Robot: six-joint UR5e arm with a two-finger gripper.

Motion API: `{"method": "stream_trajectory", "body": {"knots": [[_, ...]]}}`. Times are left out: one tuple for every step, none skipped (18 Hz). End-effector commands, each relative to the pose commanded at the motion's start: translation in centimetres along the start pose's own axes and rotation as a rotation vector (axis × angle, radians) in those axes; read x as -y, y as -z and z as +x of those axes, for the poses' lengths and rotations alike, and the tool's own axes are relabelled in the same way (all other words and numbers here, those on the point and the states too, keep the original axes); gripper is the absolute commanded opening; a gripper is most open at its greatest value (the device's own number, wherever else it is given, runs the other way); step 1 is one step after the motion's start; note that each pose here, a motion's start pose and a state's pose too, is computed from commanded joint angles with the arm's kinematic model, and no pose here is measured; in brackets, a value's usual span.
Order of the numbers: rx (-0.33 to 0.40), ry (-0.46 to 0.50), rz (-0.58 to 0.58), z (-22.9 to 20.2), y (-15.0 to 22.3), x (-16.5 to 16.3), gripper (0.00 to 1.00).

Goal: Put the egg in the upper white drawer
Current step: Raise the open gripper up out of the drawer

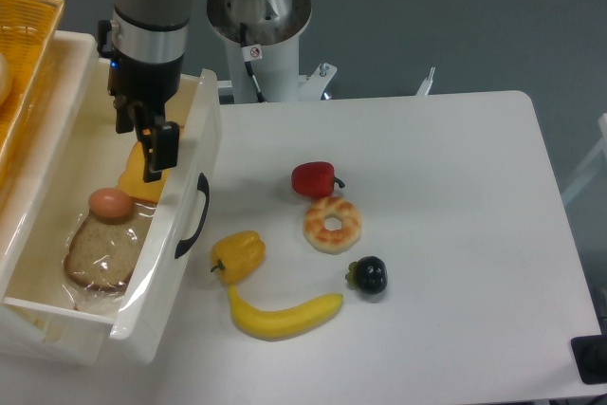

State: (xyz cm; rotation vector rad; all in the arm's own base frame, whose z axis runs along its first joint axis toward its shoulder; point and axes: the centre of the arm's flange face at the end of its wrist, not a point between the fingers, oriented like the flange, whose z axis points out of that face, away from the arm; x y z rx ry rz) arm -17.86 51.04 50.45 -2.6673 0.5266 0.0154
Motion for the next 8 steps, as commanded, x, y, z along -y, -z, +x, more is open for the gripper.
{"method": "stream_trajectory", "body": {"knots": [[0.012, -0.001, 0.007, 0.1, 0.6, 0.1, 1.0], [0.019, -0.003, 0.01, 0.2, 0.9, 0.0, 1.0], [0.025, -0.001, 0.011, -0.1, 1.2, -0.2, 1.0], [0.03, 0.009, 0.01, -0.5, 1.4, -0.6, 1.0], [0.037, 0.018, 0.009, -1.0, 1.6, -1.0, 1.0], [0.042, 0.025, 0.006, -1.3, 1.7, -1.3, 1.0], [0.047, 0.032, 0.0, -1.7, 1.7, -1.6, 1.0], [0.054, 0.033, -0.014, -1.8, 1.7, -1.8, 1.0]]}}
